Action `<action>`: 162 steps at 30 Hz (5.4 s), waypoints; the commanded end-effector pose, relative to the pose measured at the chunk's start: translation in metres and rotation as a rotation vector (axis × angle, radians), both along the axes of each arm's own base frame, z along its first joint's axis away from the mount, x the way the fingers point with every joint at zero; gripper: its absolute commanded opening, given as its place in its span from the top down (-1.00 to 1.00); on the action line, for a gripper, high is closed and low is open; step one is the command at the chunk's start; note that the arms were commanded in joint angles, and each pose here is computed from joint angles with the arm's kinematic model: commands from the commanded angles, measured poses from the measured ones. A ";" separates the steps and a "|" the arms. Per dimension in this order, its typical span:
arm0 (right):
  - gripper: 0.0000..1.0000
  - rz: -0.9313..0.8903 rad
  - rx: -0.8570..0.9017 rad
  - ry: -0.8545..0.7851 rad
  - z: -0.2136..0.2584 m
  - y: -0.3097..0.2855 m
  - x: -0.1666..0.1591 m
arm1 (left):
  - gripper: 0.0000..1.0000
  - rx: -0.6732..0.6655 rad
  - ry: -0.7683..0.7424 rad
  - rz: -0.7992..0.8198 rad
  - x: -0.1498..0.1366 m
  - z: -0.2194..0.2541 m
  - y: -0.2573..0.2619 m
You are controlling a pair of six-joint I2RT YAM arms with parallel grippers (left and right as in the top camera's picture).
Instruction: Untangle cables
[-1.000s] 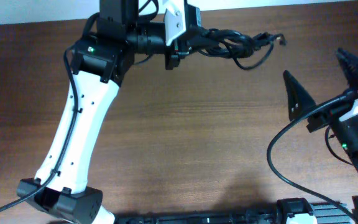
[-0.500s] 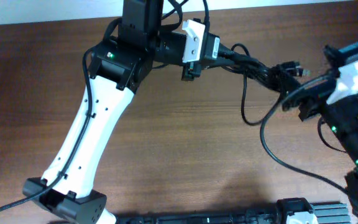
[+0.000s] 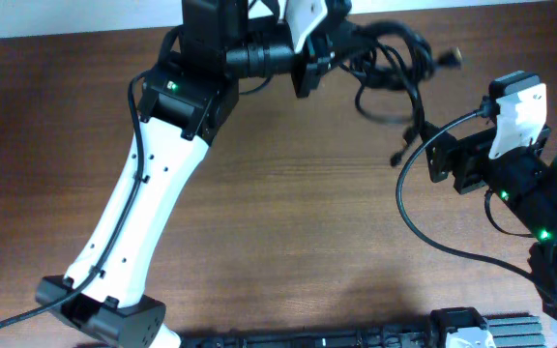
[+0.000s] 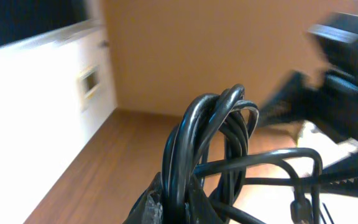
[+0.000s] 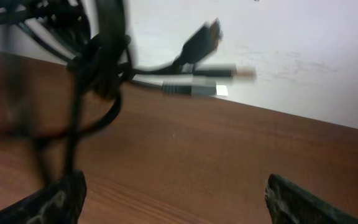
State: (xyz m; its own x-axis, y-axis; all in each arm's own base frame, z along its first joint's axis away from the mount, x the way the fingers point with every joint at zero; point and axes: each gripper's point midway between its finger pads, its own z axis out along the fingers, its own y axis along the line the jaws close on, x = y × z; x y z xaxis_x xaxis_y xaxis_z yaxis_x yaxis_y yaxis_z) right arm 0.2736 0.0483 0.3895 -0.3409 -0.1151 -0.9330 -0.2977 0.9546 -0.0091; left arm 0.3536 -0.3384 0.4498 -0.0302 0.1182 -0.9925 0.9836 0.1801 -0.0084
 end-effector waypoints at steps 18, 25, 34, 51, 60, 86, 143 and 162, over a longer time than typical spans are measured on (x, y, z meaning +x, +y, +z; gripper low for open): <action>-0.97 -0.188 0.796 0.086 0.043 0.009 0.006 | 1.00 -0.478 1.037 0.436 0.056 0.033 0.032; -0.82 0.017 0.927 0.198 0.048 0.047 0.037 | 1.00 -0.535 1.116 0.387 0.038 0.045 0.003; -0.74 0.051 0.981 0.272 0.037 0.056 0.065 | 1.00 -0.574 1.106 0.409 0.028 0.049 -0.016; -0.59 -0.270 0.958 0.155 0.020 0.007 0.094 | 1.00 -0.534 1.123 0.360 0.014 0.047 -0.028; -0.55 -0.510 0.920 0.021 0.019 -0.038 0.102 | 1.00 -0.436 1.161 0.227 -0.011 0.046 -0.039; -0.15 -0.594 0.423 0.191 -0.049 -0.060 0.076 | 1.00 -0.501 0.999 0.149 0.010 0.078 -0.004; -0.48 -0.519 0.429 0.245 -0.095 -0.032 0.153 | 1.00 -0.605 1.021 0.066 0.013 0.110 0.017; -0.48 -0.431 -0.071 0.098 -0.061 -0.058 0.130 | 1.00 -0.439 0.645 -0.052 0.006 0.114 0.068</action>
